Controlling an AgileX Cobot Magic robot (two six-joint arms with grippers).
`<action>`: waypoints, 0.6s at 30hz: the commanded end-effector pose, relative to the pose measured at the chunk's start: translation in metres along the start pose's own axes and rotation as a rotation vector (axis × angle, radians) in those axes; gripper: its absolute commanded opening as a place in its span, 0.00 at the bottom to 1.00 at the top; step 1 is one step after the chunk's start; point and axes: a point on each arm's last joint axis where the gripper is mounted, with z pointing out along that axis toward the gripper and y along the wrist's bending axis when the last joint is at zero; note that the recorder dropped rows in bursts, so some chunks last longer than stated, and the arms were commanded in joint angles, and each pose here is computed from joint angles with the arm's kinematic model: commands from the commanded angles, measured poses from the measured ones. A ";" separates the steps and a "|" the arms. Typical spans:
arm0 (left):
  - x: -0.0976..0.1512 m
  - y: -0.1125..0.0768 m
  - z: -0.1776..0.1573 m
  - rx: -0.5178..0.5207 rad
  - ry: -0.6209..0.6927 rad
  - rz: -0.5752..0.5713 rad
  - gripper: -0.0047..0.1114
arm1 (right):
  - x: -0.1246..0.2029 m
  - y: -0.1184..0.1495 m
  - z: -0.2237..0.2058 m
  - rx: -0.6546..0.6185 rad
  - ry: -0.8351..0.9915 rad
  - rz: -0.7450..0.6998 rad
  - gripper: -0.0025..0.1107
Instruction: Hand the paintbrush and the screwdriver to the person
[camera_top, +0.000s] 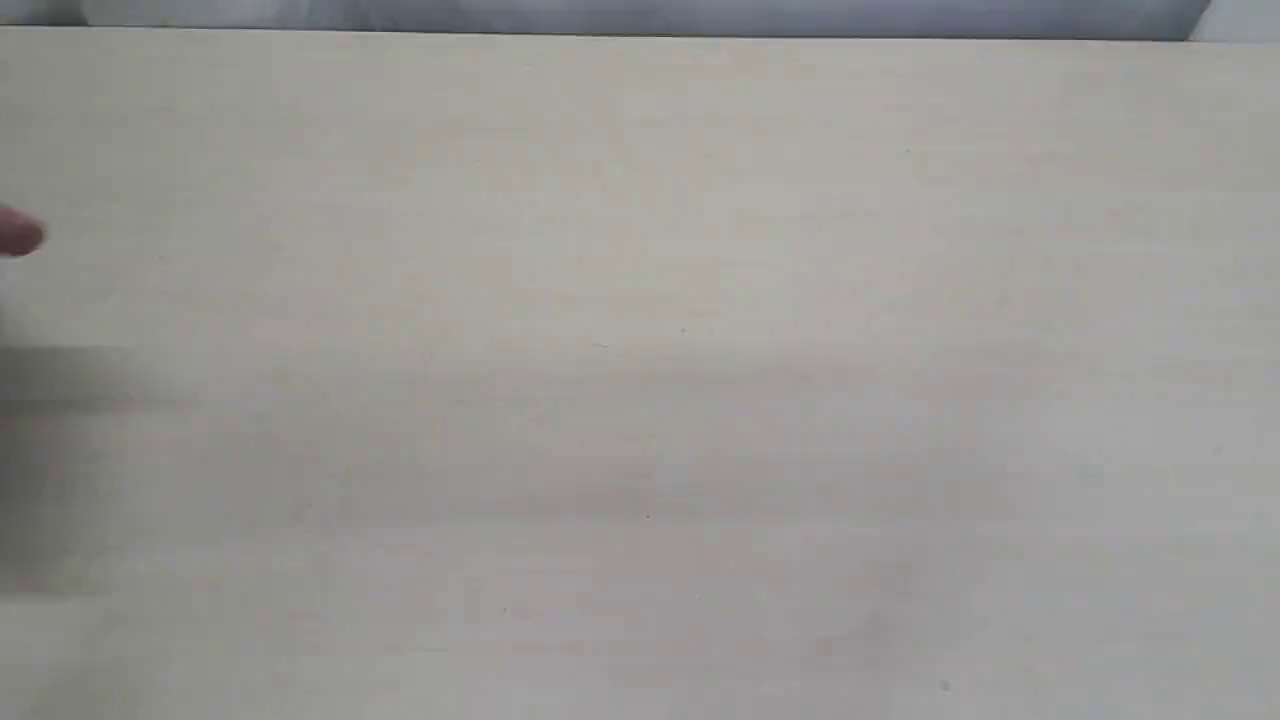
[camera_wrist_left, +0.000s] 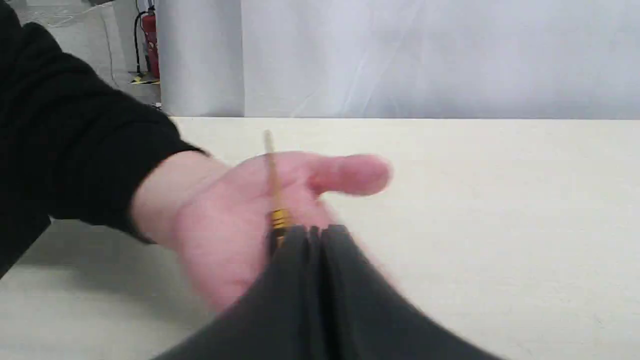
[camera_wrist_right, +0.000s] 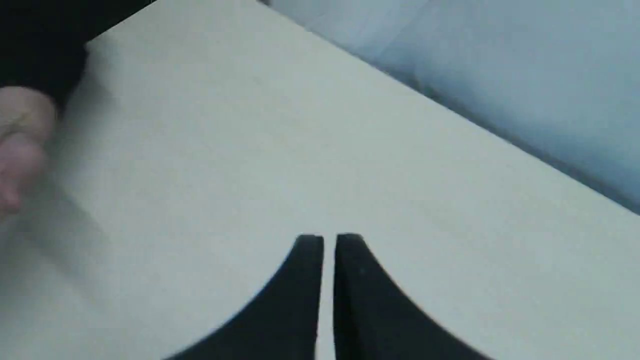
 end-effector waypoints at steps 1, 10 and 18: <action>0.000 0.000 0.000 0.007 -0.009 -0.005 0.04 | 0.008 -0.026 -0.046 0.073 -0.041 -0.002 0.06; -0.001 0.000 0.000 0.007 -0.012 -0.003 0.04 | 0.058 -0.040 -0.152 0.129 -0.146 0.035 0.06; -0.001 0.000 0.000 0.007 -0.012 -0.003 0.04 | 0.076 -0.031 -0.231 0.129 -0.273 0.030 0.06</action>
